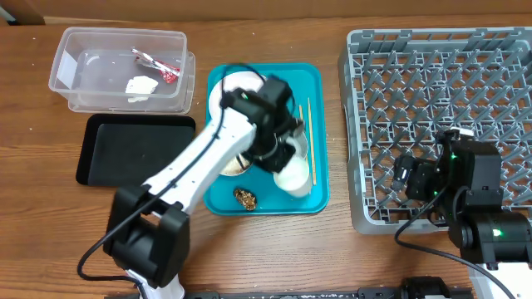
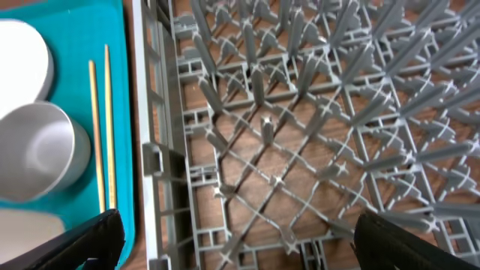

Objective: Sort waste into correct bins and load items into the dishwasher
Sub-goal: 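Lift the white cup and move it toward the right gripper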

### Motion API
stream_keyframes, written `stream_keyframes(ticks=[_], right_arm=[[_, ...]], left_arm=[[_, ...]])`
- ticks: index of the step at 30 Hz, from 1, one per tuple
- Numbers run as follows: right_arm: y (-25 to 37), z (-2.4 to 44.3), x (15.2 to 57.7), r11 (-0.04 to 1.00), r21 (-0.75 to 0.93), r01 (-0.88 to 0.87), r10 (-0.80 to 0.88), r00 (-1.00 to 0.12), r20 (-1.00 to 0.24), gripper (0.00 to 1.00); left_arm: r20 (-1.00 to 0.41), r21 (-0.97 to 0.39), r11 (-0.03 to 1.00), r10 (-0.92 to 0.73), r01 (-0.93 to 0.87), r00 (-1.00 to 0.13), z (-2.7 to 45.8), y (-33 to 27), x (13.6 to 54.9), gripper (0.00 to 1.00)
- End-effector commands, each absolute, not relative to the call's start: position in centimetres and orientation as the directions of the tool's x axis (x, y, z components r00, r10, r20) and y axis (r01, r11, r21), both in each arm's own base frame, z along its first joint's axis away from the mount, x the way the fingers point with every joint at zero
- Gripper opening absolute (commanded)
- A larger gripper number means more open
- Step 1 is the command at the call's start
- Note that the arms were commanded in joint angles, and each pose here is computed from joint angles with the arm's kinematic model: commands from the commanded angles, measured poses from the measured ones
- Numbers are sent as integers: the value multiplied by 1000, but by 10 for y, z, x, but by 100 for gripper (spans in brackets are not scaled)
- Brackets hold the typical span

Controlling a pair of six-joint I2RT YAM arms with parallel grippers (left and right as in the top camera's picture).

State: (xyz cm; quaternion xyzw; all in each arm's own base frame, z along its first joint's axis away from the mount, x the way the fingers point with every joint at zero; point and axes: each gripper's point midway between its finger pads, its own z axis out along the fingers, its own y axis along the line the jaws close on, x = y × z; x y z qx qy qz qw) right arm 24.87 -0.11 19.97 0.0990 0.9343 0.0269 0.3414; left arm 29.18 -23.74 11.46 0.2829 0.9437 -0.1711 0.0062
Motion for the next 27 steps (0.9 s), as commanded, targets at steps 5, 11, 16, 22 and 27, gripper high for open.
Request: stream_keyframes(ticks=[5,11,16,22,27], right_arm=[[12,240,288,946,286,153,318,-607,-728,100],[108,248,298,780,488,-393,103,-688,-719,100],[154,267,282,468,565,-679,-4,-641,-767,100],[166,280,280,312,555,-771,-11,-587,-809,100],[170,297,272,215,502,-838,-9,-516,-857,100]], left_arm=[[-383,-633,570,358,524,-852,208,-251,345,4],[-496,-818,175,269,548,-826,262,-266,345,4],[-494,-846,77,260,528,-830,268,-271,343,4],[-483,-864,18,256,504,-837,271,-273,341,4],[-479,-866,19,256,500,-840,270,-273,342,4]])
